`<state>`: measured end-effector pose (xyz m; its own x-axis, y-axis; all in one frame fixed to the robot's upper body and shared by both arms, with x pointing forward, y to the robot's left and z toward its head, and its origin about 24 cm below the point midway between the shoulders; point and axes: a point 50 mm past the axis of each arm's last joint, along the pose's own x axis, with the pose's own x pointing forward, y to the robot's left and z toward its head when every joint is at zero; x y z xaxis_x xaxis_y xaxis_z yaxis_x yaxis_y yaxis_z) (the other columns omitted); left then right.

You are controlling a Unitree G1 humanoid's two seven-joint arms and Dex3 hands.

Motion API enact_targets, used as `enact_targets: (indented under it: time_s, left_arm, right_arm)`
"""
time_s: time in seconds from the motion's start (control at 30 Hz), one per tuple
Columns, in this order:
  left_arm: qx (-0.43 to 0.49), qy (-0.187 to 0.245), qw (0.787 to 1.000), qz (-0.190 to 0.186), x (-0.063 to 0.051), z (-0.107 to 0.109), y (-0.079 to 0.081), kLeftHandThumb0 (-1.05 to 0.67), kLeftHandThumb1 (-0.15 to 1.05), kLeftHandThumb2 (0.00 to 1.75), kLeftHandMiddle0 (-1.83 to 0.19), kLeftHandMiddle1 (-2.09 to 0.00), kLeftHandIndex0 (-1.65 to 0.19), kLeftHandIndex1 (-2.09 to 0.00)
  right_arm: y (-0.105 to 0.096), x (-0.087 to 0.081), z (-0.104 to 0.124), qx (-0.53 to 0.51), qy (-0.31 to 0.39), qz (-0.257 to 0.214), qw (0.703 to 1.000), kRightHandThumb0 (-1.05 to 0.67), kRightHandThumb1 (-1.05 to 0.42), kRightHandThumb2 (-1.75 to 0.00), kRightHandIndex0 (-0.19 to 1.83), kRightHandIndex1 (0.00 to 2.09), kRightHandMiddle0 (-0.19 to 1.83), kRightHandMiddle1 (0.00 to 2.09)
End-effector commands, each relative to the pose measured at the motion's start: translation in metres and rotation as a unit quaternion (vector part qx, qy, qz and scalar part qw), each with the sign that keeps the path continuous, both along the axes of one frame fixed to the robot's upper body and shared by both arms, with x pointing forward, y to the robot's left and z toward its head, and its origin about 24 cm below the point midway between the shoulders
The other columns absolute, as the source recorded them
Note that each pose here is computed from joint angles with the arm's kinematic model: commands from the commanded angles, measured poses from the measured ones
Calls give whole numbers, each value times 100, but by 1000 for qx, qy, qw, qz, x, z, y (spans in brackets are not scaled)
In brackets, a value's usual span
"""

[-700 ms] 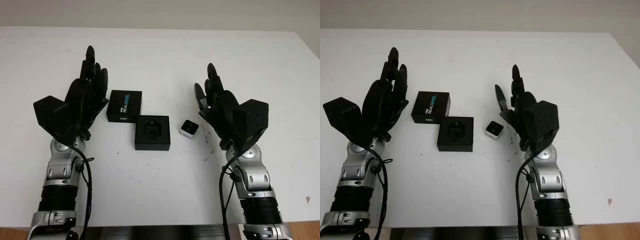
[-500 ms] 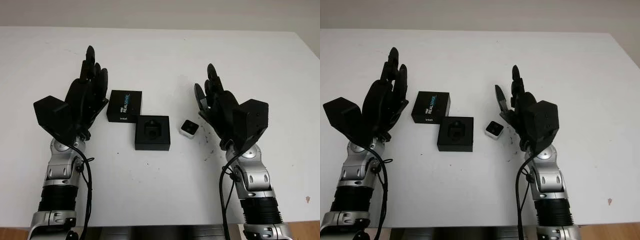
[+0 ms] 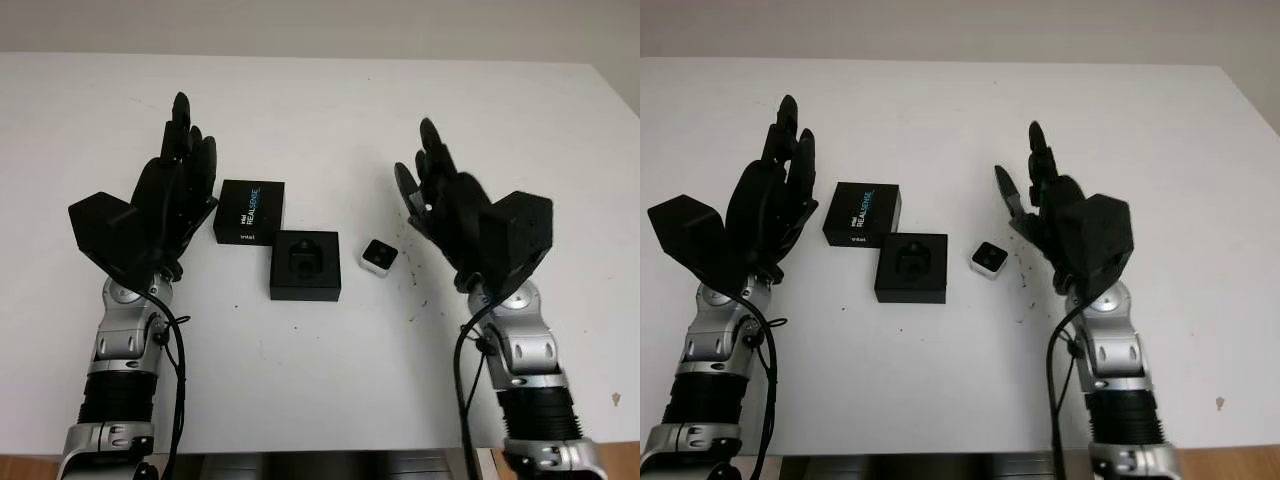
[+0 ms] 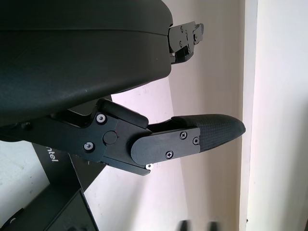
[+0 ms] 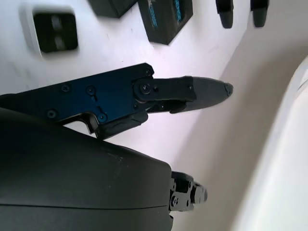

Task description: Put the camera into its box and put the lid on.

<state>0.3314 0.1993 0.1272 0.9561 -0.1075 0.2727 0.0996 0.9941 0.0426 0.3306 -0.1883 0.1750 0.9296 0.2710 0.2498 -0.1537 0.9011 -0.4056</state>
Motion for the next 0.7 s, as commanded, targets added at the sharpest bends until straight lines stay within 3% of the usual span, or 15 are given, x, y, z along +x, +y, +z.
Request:
enact_targets:
  time_s: [0.0, 0.17, 0.33, 0.67]
  left_arm:
    - [0, -5, 1000, -2, -1, 1, -1, -74, 105, 59, 19, 0, 19, 0]
    - [1, -3, 1000, -1, -2, 1, -1, -74, 105, 58, 19, 0, 19, 0]
    - [2, -2, 1000, -1, -1, 1, -1, -74, 105, 58, 19, 0, 19, 0]
    - [4, -1, 1000, 3, -1, 1, -4, -74, 105, 58, 19, 0, 19, 0]
  right_arm:
    - [-6, 3, 22, -64, -34, 10, 997, -57, -95, -5, 17, 18, 15, 22]
    - [-12, 12, 52, -242, -43, 43, 969, -49, -81, -4, 26, 22, 15, 45]
    - [-10, 15, 58, -392, -53, 79, 915, -45, -79, -5, 28, 19, 23, 37]
    - [0, 17, 45, -576, -68, 127, 805, -38, -78, -5, 39, 11, 42, 15]
